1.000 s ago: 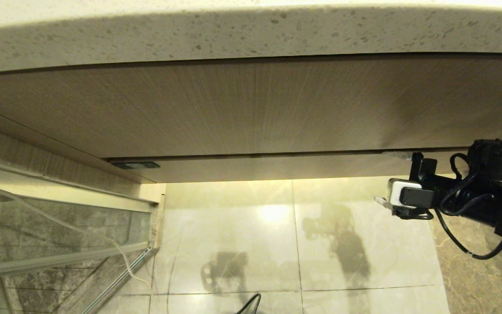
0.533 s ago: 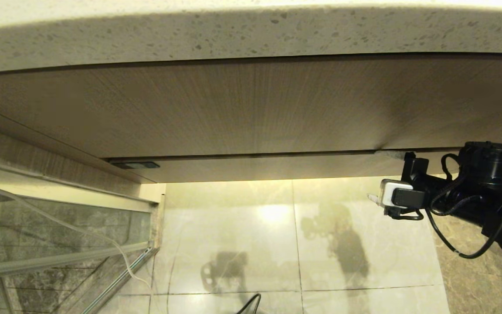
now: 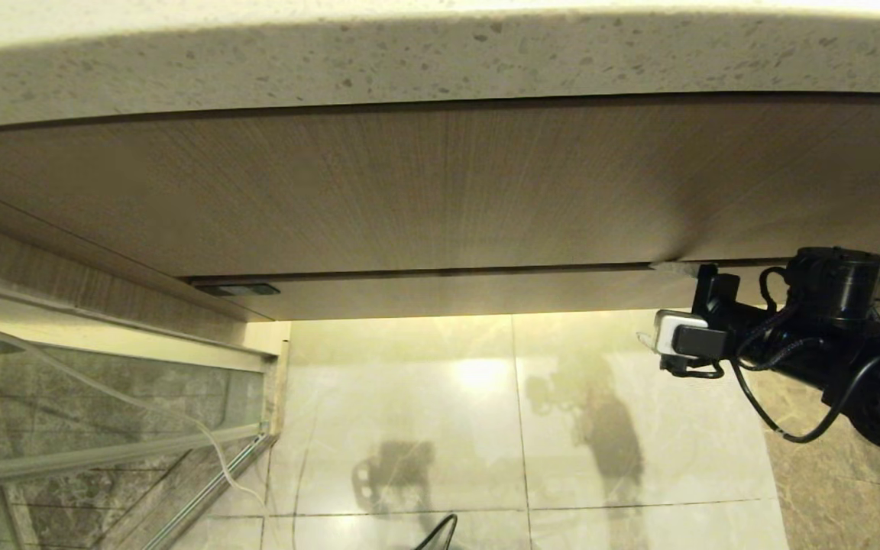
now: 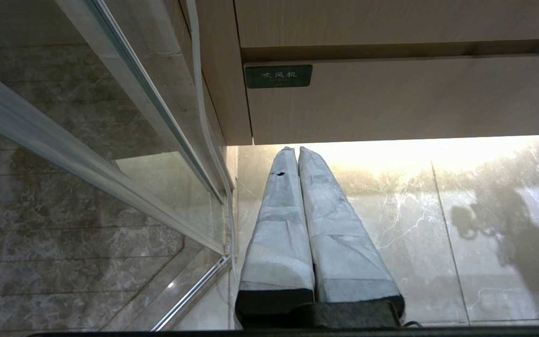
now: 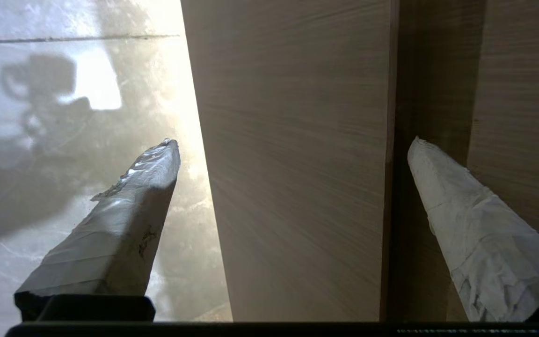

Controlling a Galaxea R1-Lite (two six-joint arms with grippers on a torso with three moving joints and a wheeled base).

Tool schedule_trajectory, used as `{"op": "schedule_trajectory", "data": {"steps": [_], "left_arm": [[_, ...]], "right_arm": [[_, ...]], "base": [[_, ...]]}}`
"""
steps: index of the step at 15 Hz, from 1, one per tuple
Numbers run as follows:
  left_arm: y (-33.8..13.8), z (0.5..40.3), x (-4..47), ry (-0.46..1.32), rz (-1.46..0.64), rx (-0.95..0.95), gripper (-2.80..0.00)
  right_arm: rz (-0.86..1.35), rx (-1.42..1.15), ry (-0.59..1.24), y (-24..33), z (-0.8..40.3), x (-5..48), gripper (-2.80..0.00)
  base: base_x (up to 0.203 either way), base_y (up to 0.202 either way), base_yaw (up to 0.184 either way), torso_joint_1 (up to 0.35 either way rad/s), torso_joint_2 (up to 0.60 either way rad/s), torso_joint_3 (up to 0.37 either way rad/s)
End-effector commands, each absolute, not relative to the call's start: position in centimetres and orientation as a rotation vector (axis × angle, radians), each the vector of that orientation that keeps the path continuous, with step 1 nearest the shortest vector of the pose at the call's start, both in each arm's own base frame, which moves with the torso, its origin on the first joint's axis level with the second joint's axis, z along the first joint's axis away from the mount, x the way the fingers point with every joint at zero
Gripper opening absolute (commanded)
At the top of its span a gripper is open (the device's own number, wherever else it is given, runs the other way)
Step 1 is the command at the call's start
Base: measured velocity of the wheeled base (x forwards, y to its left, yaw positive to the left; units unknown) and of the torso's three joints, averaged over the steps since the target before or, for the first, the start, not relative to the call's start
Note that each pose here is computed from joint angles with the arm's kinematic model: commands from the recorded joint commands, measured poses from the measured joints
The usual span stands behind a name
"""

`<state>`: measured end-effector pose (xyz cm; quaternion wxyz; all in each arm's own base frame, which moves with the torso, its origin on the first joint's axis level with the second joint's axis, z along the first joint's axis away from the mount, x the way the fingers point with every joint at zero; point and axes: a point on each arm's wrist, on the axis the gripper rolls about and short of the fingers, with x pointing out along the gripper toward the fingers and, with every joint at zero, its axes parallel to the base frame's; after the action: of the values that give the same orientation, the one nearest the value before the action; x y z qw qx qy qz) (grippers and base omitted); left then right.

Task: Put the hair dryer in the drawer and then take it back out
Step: Pull open the drawer

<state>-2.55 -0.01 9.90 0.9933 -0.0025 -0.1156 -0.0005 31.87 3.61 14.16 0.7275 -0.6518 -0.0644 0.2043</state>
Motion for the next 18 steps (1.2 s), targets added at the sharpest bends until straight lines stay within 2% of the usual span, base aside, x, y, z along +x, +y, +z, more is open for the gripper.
{"op": "schedule_trajectory", "data": {"steps": [1,5,13,18], "left_arm": [[0.0,8.8,-2.2,-0.193,-0.001,-0.006,-2.80],[0.0,8.8,-2.2,-0.193,-0.001,-0.006,-2.80],[0.0,8.8,-2.2,-0.193,-0.001,-0.006,-2.80],[0.0,8.8,-2.2,-0.193,-0.001,-0.006,-2.80]], "right_arm": [[0.430,-1.446,-0.157,3.6,13.6,32.4,0.00],[0.393,-1.443,-0.201,3.9,13.2,33.3,0.00],[0.433,-1.451,-0.099,3.9,10.6,33.6,0.00],[0.642,-1.403,0.150,3.6,8.3,31.8,0.00]], "base": [[0.000,0.000,0.000,0.000,0.00,0.000],[0.000,0.000,0.000,0.000,0.00,0.000],[0.000,0.000,0.000,0.000,0.00,0.000],[0.000,0.000,0.000,0.000,0.00,0.000]]}}
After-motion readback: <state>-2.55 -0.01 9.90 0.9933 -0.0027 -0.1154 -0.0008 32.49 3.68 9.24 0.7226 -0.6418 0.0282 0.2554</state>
